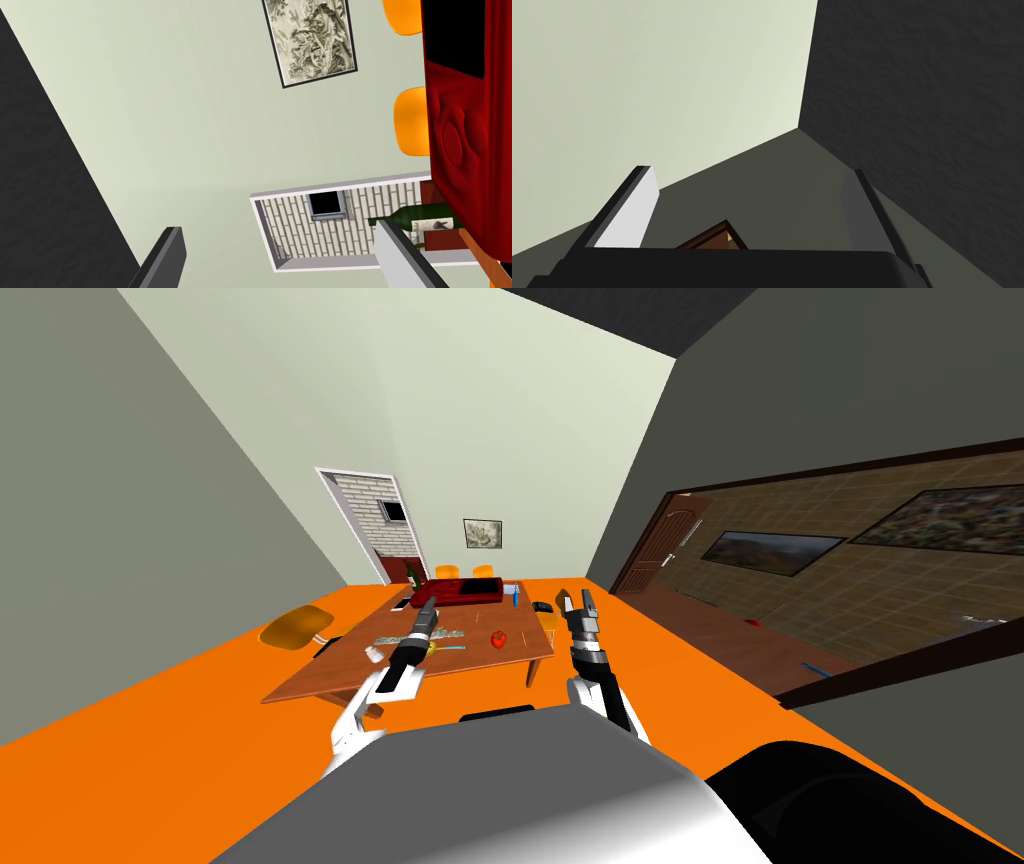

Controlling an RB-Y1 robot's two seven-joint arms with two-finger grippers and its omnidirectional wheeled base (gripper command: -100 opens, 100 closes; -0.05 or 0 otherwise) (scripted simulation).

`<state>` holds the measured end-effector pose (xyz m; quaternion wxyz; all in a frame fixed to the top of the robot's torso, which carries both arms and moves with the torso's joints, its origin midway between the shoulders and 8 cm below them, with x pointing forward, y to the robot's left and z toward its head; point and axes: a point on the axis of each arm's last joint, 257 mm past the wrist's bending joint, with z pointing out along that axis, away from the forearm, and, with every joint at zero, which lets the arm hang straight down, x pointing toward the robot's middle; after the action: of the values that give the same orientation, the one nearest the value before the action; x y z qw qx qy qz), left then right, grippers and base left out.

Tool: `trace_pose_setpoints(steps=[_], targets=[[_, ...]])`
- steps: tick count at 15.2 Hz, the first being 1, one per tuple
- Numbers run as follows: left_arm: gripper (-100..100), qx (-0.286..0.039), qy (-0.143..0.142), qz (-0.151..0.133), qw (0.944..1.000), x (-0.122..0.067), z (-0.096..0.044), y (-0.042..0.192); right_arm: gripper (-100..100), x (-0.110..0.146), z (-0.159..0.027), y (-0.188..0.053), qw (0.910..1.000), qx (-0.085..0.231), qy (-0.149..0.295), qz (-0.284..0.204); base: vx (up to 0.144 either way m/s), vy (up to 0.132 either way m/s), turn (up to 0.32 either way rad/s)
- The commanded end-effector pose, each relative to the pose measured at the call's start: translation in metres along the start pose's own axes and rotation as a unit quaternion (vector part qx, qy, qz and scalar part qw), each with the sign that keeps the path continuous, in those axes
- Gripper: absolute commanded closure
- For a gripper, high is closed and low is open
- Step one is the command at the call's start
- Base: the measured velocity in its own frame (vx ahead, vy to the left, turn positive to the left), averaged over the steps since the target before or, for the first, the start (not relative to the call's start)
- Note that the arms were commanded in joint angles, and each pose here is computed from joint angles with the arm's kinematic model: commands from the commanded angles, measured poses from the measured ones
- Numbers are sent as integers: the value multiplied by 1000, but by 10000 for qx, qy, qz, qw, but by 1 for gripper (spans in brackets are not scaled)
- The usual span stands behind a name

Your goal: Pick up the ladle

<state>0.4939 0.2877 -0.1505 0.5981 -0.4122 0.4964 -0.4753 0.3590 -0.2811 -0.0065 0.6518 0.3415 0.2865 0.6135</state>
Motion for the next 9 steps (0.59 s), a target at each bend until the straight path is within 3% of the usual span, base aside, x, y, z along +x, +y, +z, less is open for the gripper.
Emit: trace_pose_setpoints(steps=[1, 2, 3, 4, 5, 6, 9], targets=[[-100, -184, -5, -19, 9998, 2, 1, 10, 0, 0, 0, 0, 10000, 0, 0, 0, 19, 19, 3], [-100, -410, 20, -60, 9991, 6, 8, 27, 0, 0, 0, 0, 10000, 0, 0, 0, 24, 21, 19], [-100, -492, 6, -60, 9988, 5, 8, 31, 0, 0, 0, 0, 10000, 0, 0, 0, 24, 23, 18], [-100, -606, 29, -99, 9981, 10, 16, 37, 0, 0, 0, 0, 10000, 0, 0, 0, 24, 31, 26], [-100, -800, 16, -96, 9968, 9, 13, 53, 0, 0, 0, 0, 10000, 0, 0, 0, 21, 31, 13], [-100, -810, 14, -96, 9967, 9, 13, 53, 0, 0, 0, 0, 10000, 0, 0, 0, 15, 22, 3], [-100, -1218, 42, -165, 9924, 19, 26, 79, 0, 0, 0, 0, 10000, 0, 0, 0, 20, 25, 20]])
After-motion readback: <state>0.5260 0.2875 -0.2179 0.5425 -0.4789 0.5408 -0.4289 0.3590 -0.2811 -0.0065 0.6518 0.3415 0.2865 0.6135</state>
